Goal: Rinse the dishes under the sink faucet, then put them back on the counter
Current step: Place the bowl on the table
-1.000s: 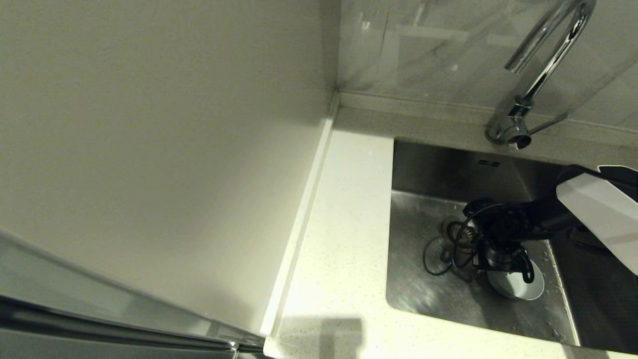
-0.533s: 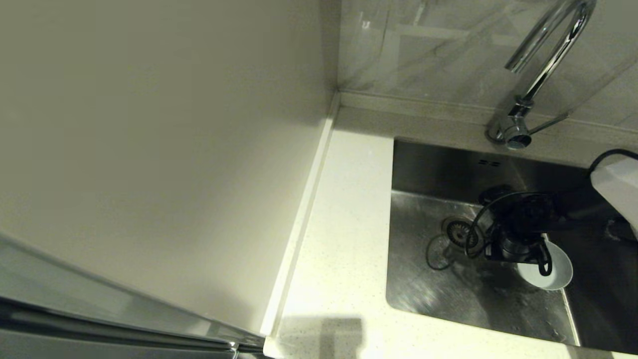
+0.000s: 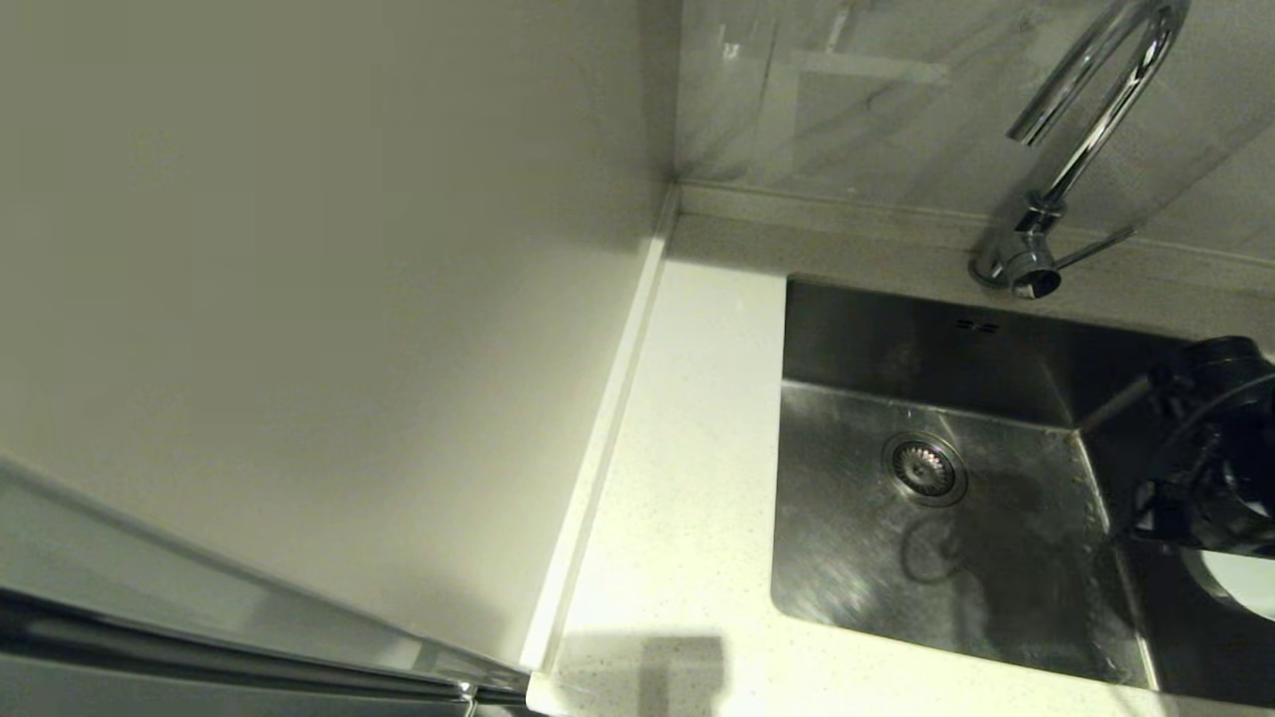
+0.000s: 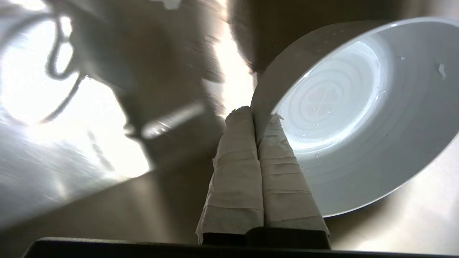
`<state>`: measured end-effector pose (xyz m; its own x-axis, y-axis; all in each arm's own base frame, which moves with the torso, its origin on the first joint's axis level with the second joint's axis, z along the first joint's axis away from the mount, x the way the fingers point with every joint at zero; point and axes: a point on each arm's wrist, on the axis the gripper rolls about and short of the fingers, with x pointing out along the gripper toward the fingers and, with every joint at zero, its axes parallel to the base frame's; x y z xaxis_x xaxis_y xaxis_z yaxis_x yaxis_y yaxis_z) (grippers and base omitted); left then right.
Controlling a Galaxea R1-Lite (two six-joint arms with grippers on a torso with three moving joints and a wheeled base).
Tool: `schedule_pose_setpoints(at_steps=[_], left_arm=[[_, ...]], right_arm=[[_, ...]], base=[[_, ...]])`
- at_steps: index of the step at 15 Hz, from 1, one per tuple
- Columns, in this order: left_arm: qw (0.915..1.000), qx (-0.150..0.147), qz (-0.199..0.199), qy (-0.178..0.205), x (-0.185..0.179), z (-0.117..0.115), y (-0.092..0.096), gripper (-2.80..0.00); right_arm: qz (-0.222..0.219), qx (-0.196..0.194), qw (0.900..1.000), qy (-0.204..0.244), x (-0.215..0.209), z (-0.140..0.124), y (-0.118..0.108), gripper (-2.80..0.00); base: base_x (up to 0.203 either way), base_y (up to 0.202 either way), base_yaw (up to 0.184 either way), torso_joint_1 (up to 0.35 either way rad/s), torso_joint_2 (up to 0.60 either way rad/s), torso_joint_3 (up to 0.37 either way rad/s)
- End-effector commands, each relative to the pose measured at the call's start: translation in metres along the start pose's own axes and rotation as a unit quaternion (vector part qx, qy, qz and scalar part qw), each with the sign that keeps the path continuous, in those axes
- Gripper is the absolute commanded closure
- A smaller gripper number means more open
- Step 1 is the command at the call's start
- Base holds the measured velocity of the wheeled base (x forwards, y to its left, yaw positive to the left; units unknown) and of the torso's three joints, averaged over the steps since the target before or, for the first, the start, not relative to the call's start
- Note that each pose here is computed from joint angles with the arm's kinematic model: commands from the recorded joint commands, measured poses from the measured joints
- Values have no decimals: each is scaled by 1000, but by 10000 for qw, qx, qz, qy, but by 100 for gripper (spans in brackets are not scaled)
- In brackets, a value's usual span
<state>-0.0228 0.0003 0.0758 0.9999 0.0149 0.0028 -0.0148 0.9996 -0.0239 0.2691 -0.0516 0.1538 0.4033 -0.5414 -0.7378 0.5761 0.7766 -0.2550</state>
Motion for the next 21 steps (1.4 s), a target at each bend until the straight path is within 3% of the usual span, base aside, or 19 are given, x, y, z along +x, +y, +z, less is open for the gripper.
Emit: schedule_pose_setpoints(at_steps=[1, 4, 6, 7, 8, 10, 12, 13, 14, 15, 18, 21], left_arm=[[10000, -4, 2, -17, 0, 0, 0, 0], [10000, -4, -1, -24, 0, 0, 0, 0], [10000, -4, 2, -21, 0, 0, 0, 0], [10000, -4, 2, -17, 0, 0, 0, 0], [10000, -4, 2, -17, 0, 0, 0, 0], [10000, -4, 2, -17, 0, 0, 0, 0], [10000, -4, 2, -17, 0, 0, 0, 0], [10000, -4, 2, -17, 0, 0, 0, 0], [10000, -4, 2, -17, 0, 0, 0, 0], [10000, -4, 2, -17, 0, 0, 0, 0], [10000, -4, 2, -17, 0, 0, 0, 0], [10000, 4, 2, -17, 0, 0, 0, 0]], right_arm=[[304, 276, 9985, -350, -35, -7, -35, 0], [1505, 250, 9882, -142, -69, 10, -44, 0], [2503, 525, 9665, 218, -104, 27, -49, 0], [3031, 651, 9495, 488, -121, 34, -52, 0], [3627, 759, 9251, 833, -139, 40, -56, 0], [4729, 950, 8625, 1534, -175, 52, -64, 0], [5796, 1042, 7801, 2112, -204, 59, -71, 0], [6193, 1074, 7329, 2604, -208, 58, -69, 0], [6364, 1129, 6913, 3230, -204, 56, -61, 0], [6356, 1150, 6735, 3595, -195, 57, -50, 0], [5797, 1444, 6427, 4796, -161, 56, -13, 0], [5292, 1682, 6243, 5494, -149, 54, 11, 0]], base=[[0, 0, 0, 0, 0, 0], [0, 0, 0, 0, 0, 0], [0, 0, 0, 0, 0, 0], [0, 0, 0, 0, 0, 0], [0, 0, 0, 0, 0, 0], [0, 0, 0, 0, 0, 0], [0, 0, 0, 0, 0, 0], [0, 0, 0, 0, 0, 0], [0, 0, 0, 0, 0, 0], [0, 0, 0, 0, 0, 0], [0, 0, 0, 0, 0, 0], [0, 0, 0, 0, 0, 0]])
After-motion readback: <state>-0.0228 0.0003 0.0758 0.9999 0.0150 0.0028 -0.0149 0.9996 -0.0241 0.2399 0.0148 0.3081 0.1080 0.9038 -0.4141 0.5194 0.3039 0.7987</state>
